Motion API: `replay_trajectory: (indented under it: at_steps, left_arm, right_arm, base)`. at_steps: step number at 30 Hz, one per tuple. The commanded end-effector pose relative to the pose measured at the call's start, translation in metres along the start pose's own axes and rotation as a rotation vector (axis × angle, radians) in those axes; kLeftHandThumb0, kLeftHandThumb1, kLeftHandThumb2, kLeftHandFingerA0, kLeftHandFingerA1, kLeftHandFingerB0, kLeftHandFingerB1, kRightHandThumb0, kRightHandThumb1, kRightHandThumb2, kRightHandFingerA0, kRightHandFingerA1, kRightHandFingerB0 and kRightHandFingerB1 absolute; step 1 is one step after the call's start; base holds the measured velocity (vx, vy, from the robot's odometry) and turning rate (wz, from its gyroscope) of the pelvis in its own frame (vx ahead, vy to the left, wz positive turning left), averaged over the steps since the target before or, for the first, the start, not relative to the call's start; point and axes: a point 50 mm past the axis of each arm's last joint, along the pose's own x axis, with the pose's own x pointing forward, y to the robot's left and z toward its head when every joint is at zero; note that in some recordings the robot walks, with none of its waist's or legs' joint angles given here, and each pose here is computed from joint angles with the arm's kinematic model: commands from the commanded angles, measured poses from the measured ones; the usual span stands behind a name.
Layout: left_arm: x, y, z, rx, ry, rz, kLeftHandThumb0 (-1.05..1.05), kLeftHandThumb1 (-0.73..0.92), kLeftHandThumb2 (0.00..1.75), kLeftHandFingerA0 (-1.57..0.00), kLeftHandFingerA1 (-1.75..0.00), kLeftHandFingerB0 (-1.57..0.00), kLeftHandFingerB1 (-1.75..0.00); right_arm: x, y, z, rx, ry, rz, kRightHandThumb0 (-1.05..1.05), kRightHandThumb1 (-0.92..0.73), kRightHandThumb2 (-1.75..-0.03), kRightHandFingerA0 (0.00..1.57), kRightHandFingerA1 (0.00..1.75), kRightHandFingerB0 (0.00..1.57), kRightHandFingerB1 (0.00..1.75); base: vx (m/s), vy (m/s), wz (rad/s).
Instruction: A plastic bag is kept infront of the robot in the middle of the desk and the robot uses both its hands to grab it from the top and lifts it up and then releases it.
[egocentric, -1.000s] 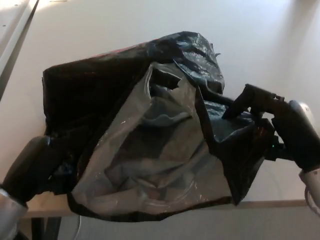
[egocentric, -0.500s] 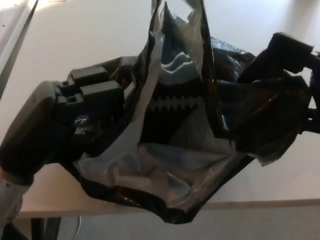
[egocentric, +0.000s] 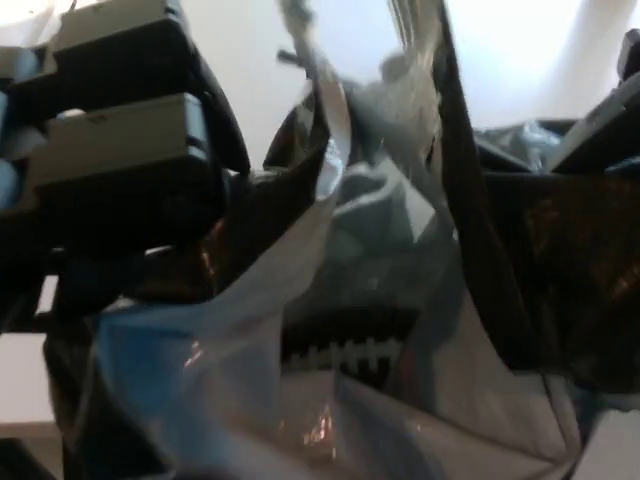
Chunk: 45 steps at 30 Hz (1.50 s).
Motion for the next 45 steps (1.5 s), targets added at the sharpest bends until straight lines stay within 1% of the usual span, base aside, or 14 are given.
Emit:
replay_trajectory:
  at_steps: [1, 11, 15, 22, 25, 27, 28, 29, 30, 34, 35, 36, 43, 45]
  left_arm:
    - [-0.007, 0.015, 0.023, -0.336, 0.107, 0.113, -0.62, 0.69, 0.61, -0.95, -1.06, -0.8, -0.96]
    - [0.01, 0.03, -0.01, -0.16, -0.018, 0.067, -0.48, 0.68, 0.64, -0.97, -1.5, -0.86, -0.81]
    - [0.027, 0.033, -0.049, 0.162, 0.009, 0.112, -0.5, 0.73, 0.62, -1.02, -1.75, -0.79, -1.6]
    - [0.09, 0.112, -0.11, 0.541, 0.213, -0.104, -0.35, 0.76, 0.62, -0.95, -1.75, -0.68, -1.7]
    - [0.107, 0.144, -0.142, 0.733, 0.442, -0.079, -0.32, 0.76, 0.62, -0.85, -1.75, -0.66, -1.57]
    - [0.109, 0.157, -0.153, 0.84, 0.53, -0.029, -0.42, 0.58, 0.85, -1.12, -1.45, -0.79, -1.23]
    - [0.109, 0.166, -0.159, 0.906, 0.601, 0.019, -0.27, 0.76, 0.59, -0.72, -1.7, -0.63, -1.41]
    - [0.106, 0.174, -0.162, 0.907, 0.707, 0.039, -0.44, 0.54, 0.57, -0.53, -0.64, -0.22, -0.29]
    - [0.105, 0.178, -0.163, 0.902, 0.75, 0.045, -0.44, 0.54, 0.57, -0.53, -0.64, -0.22, -0.29]
    - [0.089, 0.178, -0.149, 0.917, 0.667, 0.085, -0.54, 0.45, 0.54, -0.14, -0.36, -0.03, -0.19]
    - [0.079, 0.175, -0.14, 0.929, 0.644, 0.069, -0.7, 0.49, 0.85, -0.06, -0.45, -0.04, -0.28]
    - [0.068, 0.169, -0.127, 0.948, 0.615, 0.038, -0.7, 0.49, 0.85, -0.06, -0.45, -0.04, -0.28]
    - [0.002, 0.136, -0.034, 1.126, 0.551, -0.06, -0.71, 0.88, 0.67, -0.23, -0.37, -0.18, -0.27]
    - [-0.017, 0.133, -0.016, 1.103, 0.555, -0.052, -0.67, 0.84, 0.66, -0.57, -0.53, -0.33, -0.32]
  right_arm:
    - [0.001, -0.004, 0.034, 0.323, 0.015, 0.016, -0.45, -0.75, -0.69, 0.91, 1.73, 0.72, 1.5]
    - [0.031, -0.007, 0.0, 0.303, 0.049, 0.074, -0.37, -0.74, -0.67, 0.92, 1.67, 0.72, 1.35]
    - [0.067, -0.014, -0.033, 0.027, 0.045, 0.16, -0.36, -0.77, -0.66, 1.04, 1.46, 0.82, 1.08]
    - [0.159, -0.049, -0.105, -0.295, 0.247, 0.162, -0.32, -0.79, -0.66, 0.77, 1.37, 0.77, 0.82]
    - [0.191, -0.079, -0.127, -0.378, 0.433, 0.018, -0.36, -0.81, -0.62, 0.72, 1.75, 0.61, 1.54]
    - [0.198, -0.09, -0.133, -0.394, 0.511, -0.085, -0.38, -0.77, -0.64, 0.72, 1.67, 0.69, 1.44]
    - [0.203, -0.097, -0.133, -0.414, 0.588, -0.165, -0.35, -0.79, -0.64, 0.86, 1.55, 0.7, 1.38]
    - [0.203, -0.101, -0.135, -0.458, 0.656, -0.092, -0.62, -0.62, -0.97, 0.0, 0.47, 0.01, 0.24]
    - [0.203, -0.103, -0.136, -0.475, 0.684, -0.059, -0.62, -0.62, -0.97, 0.0, 0.47, 0.01, 0.24]
    - [0.197, -0.094, -0.132, -0.535, 0.604, -0.001, -0.78, -0.61, -0.97, 0.07, 0.45, 0.0, 0.18]
    - [0.192, -0.089, -0.131, -0.529, 0.579, 0.026, -1.02, -0.52, -0.96, 0.69, 0.59, 0.2, 0.52]
    - [0.186, -0.084, -0.128, -0.519, 0.555, 0.058, -1.02, -0.52, -0.96, 0.69, 0.59, 0.2, 0.52]
    - [0.041, -0.019, -0.066, -0.409, 0.431, 0.476, -0.71, -0.64, -0.6, 1.07, 0.55, 0.66, 0.45]
    - [0.007, -0.011, -0.047, -0.335, 0.437, 0.525, -0.64, -0.52, -0.94, 1.0, 0.76, 0.74, 0.62]
  base:
    - [0.0, 0.0, 0.0]
    - [0.0, 0.0, 0.0]
    - [0.0, 0.0, 0.0]
    - [0.0, 0.0, 0.0]
    - [0.0, 0.0, 0.0]
    - [0.0, 0.0, 0.0]
    - [0.0, 0.0, 0.0]
    - [0.0, 0.0, 0.0]
    - [0.0, 0.0, 0.0]
    - [0.0, 0.0, 0.0]
    - [0.0, 0.0, 0.0]
    - [0.0, 0.0, 0.0]
    - [0.0, 0.0, 0.0]
    - [0.0, 0.0, 0.0]
